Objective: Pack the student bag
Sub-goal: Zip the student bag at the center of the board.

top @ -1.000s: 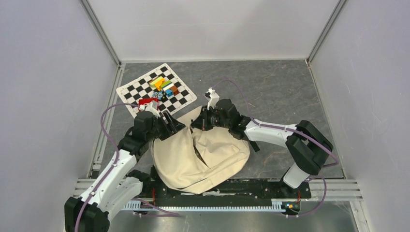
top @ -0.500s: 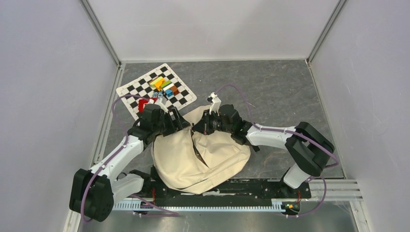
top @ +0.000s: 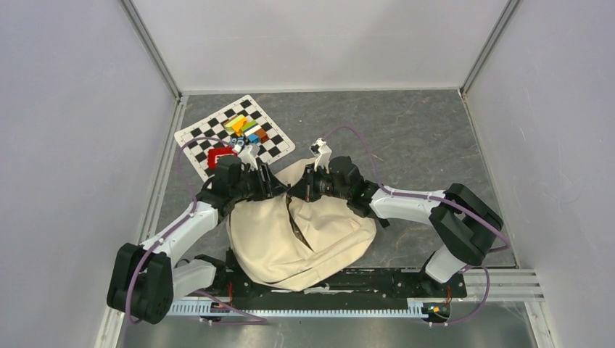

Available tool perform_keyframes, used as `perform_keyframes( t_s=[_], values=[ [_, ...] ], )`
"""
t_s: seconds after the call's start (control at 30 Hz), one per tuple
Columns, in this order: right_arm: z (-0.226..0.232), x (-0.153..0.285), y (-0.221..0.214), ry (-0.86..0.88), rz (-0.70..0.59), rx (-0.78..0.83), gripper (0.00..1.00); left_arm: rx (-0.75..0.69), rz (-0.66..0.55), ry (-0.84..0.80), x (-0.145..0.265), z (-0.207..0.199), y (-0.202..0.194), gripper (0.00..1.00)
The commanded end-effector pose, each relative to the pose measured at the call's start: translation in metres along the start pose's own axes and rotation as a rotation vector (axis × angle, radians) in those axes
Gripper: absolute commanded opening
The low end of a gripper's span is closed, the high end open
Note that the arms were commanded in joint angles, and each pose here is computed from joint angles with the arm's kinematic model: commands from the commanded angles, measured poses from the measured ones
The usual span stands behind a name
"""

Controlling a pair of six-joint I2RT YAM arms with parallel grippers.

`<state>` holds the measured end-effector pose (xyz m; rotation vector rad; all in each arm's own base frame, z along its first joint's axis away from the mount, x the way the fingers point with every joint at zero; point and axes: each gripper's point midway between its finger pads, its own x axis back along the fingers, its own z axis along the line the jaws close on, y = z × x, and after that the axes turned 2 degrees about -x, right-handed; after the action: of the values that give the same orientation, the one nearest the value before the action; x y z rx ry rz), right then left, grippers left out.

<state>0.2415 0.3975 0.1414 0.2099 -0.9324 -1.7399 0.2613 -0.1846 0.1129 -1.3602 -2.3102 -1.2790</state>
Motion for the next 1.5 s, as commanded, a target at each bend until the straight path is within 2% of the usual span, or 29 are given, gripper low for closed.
perform_keyframes(
  t_s=[0.0,0.2,0.3,0.73,1.1,1.47],
  values=[
    [0.023,0.006,0.012,0.073,-0.039,0.023,0.0,-0.034,0.012,-0.162,-0.006,-0.022,-0.004,0.5],
    [0.022,0.006,0.008,0.069,-0.03,0.038,0.0,-0.009,0.031,-0.16,-0.01,-0.019,-0.008,0.16],
    [0.022,0.006,0.002,0.061,-0.015,0.044,0.0,-0.001,0.02,-0.152,-0.01,-0.018,-0.006,0.03],
    [0.017,0.028,-0.037,0.007,0.061,0.046,0.0,-0.006,-0.104,-0.056,-0.003,-0.01,0.02,0.02],
    [0.04,0.038,-0.057,0.045,0.099,0.045,0.0,-0.036,-0.177,-0.02,0.002,-0.01,0.045,0.02],
    [0.023,0.053,-0.091,-0.012,0.155,0.028,0.0,-0.058,-0.224,0.001,0.011,-0.005,0.071,0.02]
  ],
)
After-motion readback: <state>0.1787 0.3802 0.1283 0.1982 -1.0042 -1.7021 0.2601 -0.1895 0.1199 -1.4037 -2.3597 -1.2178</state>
